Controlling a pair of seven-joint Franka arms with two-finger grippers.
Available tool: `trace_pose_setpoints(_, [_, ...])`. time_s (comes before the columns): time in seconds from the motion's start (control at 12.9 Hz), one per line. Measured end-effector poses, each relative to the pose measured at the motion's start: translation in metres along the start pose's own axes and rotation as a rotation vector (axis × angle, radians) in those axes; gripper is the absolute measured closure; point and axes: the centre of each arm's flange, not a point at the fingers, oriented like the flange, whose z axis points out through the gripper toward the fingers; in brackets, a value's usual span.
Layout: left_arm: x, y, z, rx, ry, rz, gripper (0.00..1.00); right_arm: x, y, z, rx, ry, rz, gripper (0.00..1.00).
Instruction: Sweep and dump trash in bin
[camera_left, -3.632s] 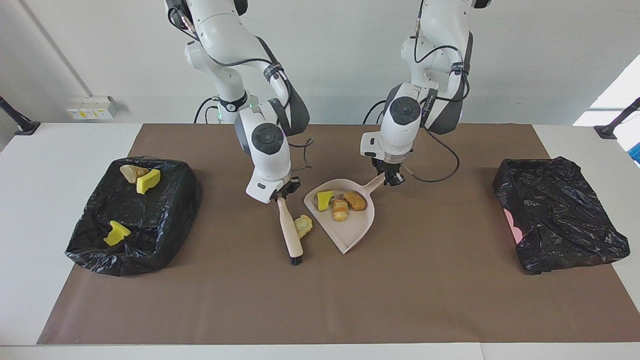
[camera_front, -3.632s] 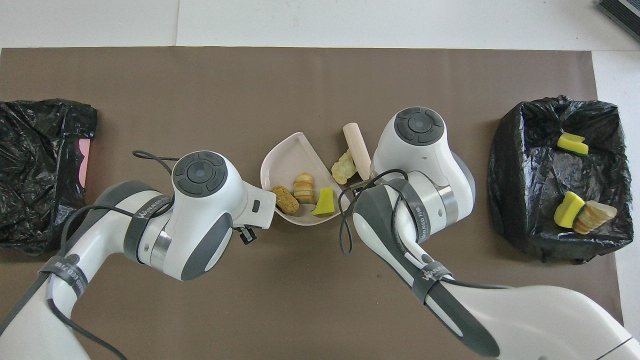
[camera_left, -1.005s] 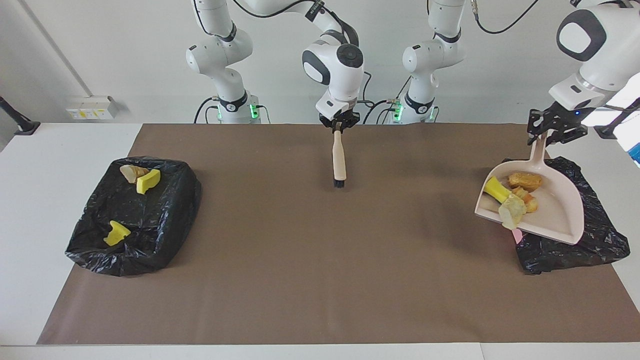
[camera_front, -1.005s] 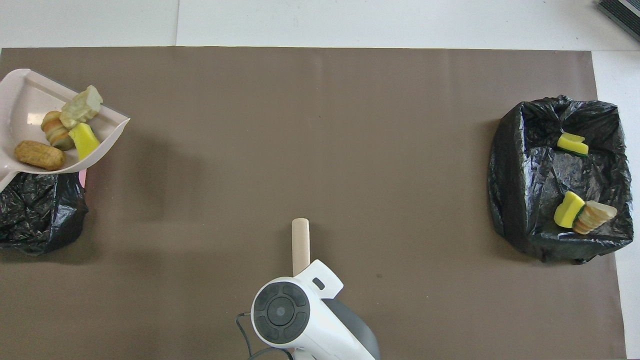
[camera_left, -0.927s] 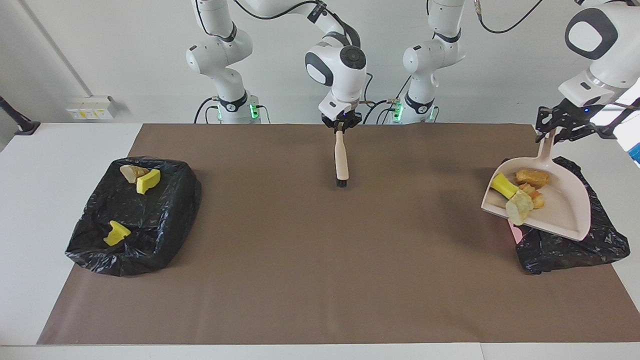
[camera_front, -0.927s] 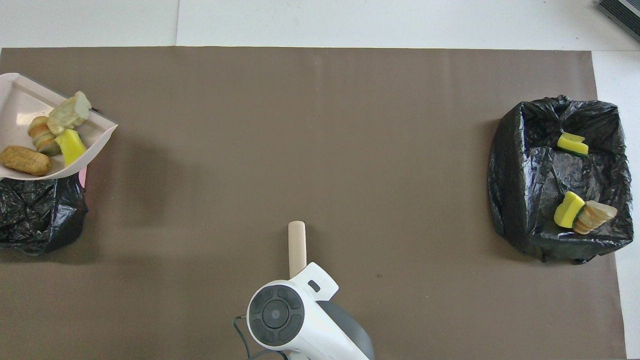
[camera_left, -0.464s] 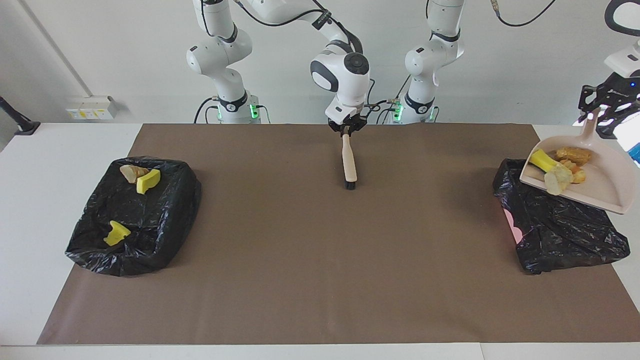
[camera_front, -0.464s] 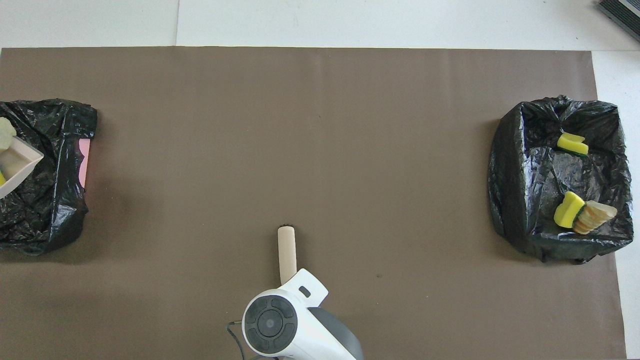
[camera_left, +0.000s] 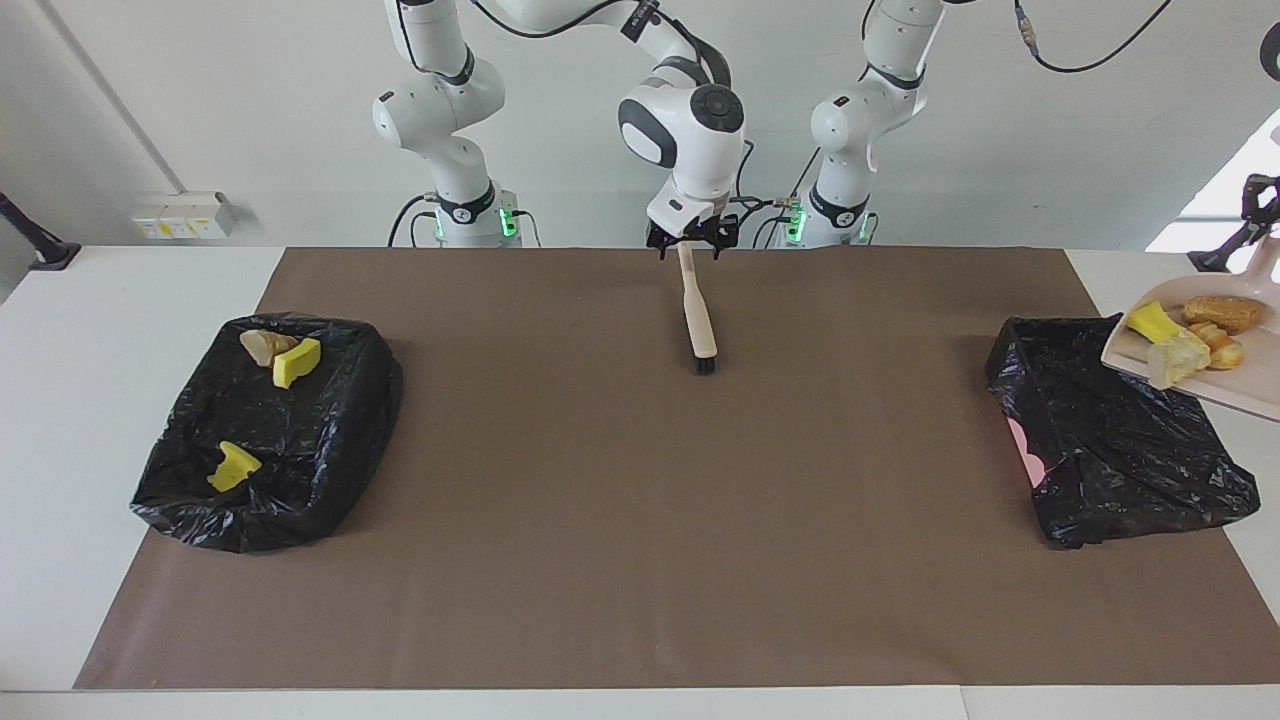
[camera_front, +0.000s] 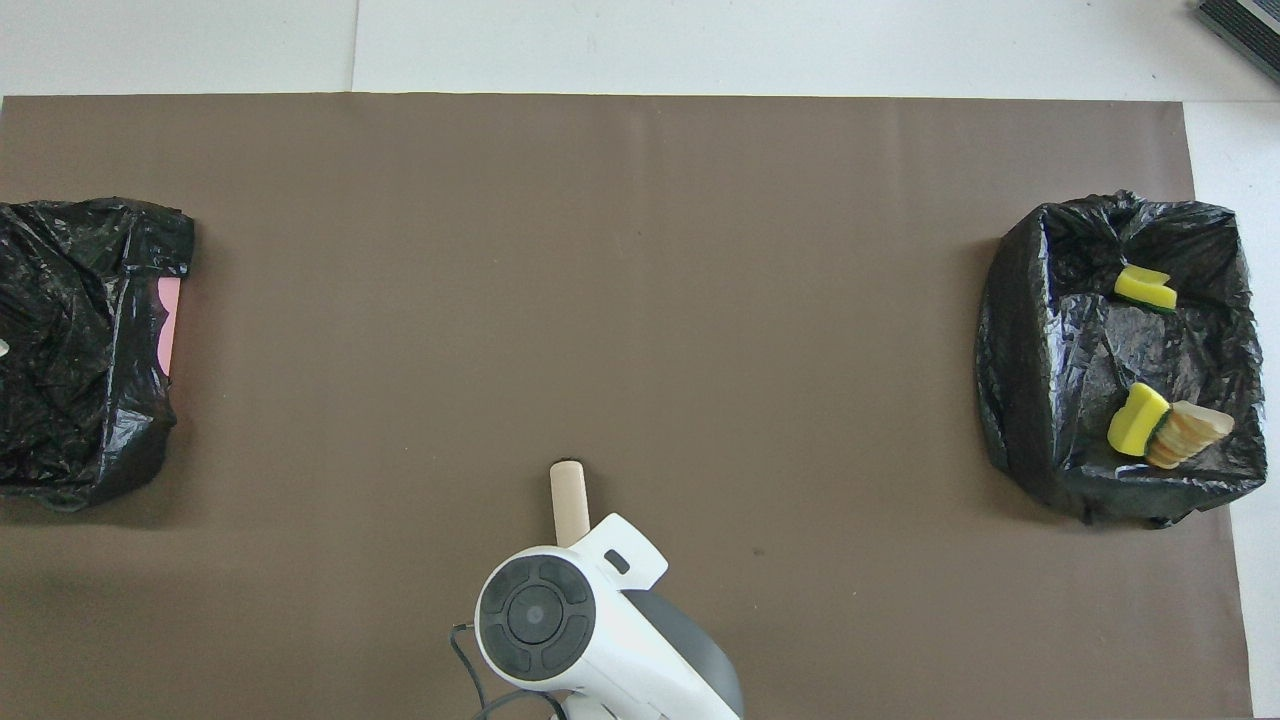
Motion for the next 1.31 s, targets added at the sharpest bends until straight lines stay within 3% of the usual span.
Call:
trace_pose_setpoints(0.31, [0.041, -0.003, -0.003, 0.061, -0.185, 0.157, 0.68, 0.035, 0.065, -0.084, -0.023, -0.021, -0.094, 0.00])
trace_pose_setpoints(0.77, [0.100, 0.003, -0.016, 0.140, -0.381, 0.333, 0.68, 0.083, 0.162, -0.171, -0.023, -0.007, -0.209, 0.00])
trace_pose_setpoints(1.31, [0.139, 0.017, -0.039, 0.200, -0.613, 0.476, 0.68, 0.122, 0.284, -0.220, 0.008, 0.047, -0.219, 0.00])
